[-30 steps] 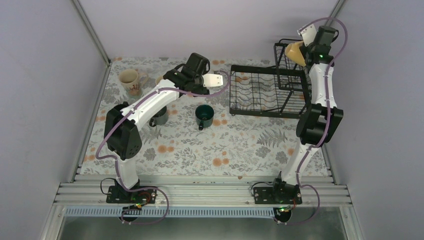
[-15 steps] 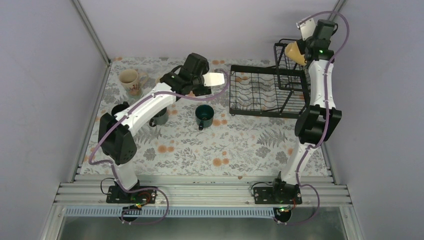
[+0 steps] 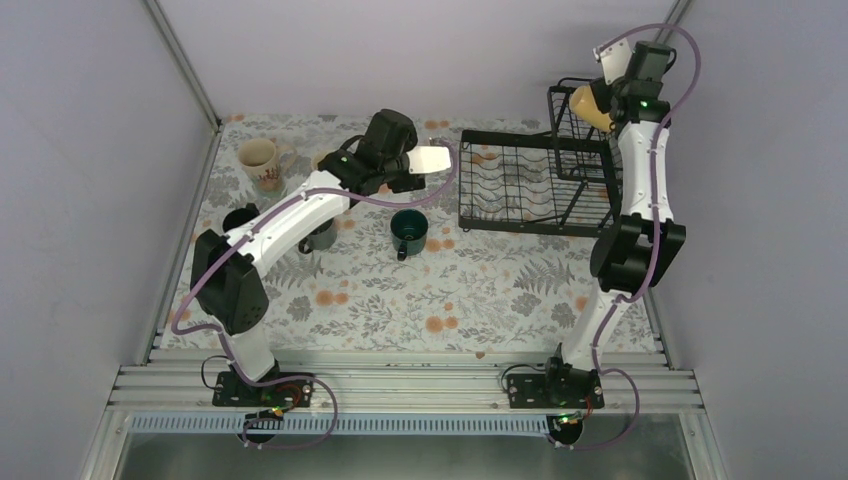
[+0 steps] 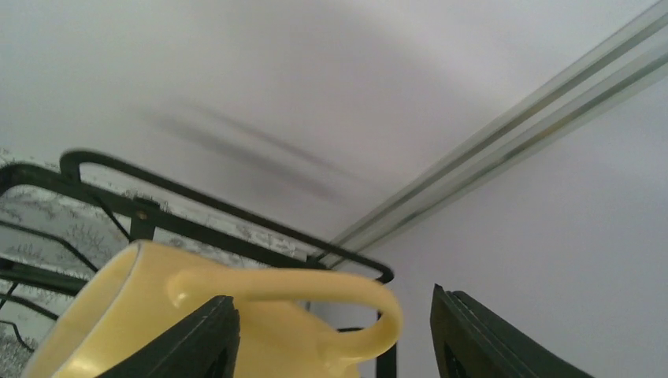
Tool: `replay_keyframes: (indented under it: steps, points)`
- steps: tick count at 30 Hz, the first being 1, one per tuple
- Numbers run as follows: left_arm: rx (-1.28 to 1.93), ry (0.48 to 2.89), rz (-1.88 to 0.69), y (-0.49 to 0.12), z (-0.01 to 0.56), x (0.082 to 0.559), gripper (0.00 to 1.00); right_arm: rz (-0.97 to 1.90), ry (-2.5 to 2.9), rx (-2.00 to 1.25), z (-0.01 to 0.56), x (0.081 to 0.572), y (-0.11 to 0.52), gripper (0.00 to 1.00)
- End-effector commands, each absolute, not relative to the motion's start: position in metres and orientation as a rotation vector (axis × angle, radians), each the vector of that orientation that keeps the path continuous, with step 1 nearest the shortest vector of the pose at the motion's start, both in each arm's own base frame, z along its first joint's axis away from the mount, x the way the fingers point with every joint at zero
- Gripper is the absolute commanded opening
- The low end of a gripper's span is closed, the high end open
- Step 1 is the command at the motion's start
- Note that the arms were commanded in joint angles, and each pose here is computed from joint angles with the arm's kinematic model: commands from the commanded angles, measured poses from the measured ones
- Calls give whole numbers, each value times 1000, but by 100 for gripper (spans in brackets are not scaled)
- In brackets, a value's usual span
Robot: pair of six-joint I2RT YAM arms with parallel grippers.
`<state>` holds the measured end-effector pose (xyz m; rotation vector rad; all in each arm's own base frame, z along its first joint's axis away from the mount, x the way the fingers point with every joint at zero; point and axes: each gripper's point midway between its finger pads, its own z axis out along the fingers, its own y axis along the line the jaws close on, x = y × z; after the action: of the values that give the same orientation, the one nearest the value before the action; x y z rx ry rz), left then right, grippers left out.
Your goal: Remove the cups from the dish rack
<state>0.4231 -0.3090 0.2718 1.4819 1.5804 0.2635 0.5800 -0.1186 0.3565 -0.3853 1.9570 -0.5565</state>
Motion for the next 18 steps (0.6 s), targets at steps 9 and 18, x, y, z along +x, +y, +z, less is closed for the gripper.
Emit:
replay_keyframes:
  steps: [9,18]
  points:
    - [1441,1537,217,-318,279,420,85,-576,1959,-242,354,587,-142,75]
    - [1464,1539,219,-318,264,421,86,-561,2036,-171,334,585,-154,79]
